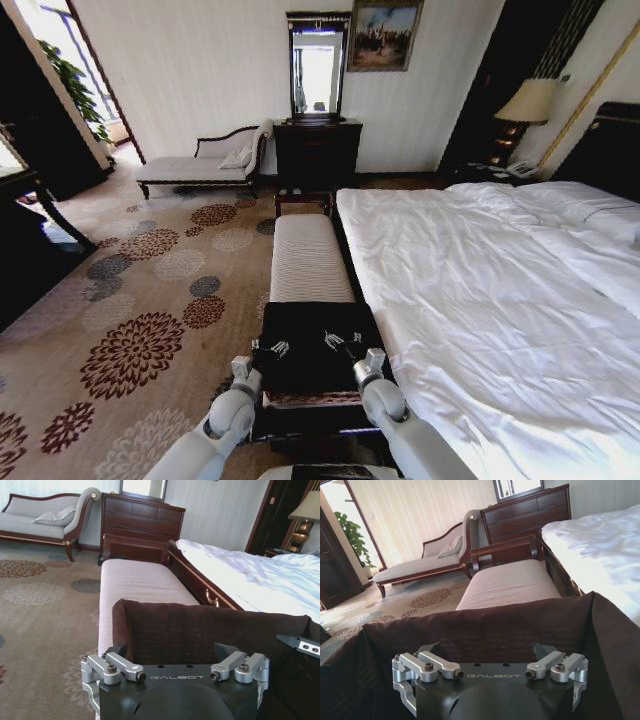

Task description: Fold the clothes on the bed and place them into the basket.

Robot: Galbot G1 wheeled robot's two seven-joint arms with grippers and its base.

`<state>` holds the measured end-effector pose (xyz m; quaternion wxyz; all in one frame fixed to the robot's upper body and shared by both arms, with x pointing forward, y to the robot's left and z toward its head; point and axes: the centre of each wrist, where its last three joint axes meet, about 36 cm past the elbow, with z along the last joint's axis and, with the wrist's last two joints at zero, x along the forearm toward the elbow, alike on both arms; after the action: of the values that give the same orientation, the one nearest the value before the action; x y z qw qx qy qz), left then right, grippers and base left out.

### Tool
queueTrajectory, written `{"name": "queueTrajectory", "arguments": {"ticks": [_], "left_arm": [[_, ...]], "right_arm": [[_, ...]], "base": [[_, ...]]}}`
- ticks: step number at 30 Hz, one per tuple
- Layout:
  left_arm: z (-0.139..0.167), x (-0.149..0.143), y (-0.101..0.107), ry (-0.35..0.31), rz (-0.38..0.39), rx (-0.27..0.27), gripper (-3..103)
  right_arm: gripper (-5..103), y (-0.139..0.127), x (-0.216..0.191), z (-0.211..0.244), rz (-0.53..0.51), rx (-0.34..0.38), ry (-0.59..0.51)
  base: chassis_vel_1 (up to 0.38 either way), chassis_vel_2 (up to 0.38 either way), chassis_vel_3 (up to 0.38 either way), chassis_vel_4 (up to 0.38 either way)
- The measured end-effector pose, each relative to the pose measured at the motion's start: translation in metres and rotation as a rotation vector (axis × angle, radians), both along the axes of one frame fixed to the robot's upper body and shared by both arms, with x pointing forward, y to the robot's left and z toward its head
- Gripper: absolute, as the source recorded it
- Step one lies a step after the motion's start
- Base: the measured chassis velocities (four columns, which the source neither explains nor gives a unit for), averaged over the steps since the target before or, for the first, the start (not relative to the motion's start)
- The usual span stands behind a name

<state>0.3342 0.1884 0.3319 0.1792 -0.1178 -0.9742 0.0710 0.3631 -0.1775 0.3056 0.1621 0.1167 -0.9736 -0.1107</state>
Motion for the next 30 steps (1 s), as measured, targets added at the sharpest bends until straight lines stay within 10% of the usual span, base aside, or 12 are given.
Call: {"name": "queueTrajectory", "arguments": {"ticks": [30], "left_arm": [[0.011, -0.026, 0.006, -0.064, 0.006, 0.014, 100]], "right_arm": [[100, -0.023, -0.042, 0.009, -0.063, -0.088, -0.138]], "base": [[-0.001, -0.006, 0.002, 0.007]]}}
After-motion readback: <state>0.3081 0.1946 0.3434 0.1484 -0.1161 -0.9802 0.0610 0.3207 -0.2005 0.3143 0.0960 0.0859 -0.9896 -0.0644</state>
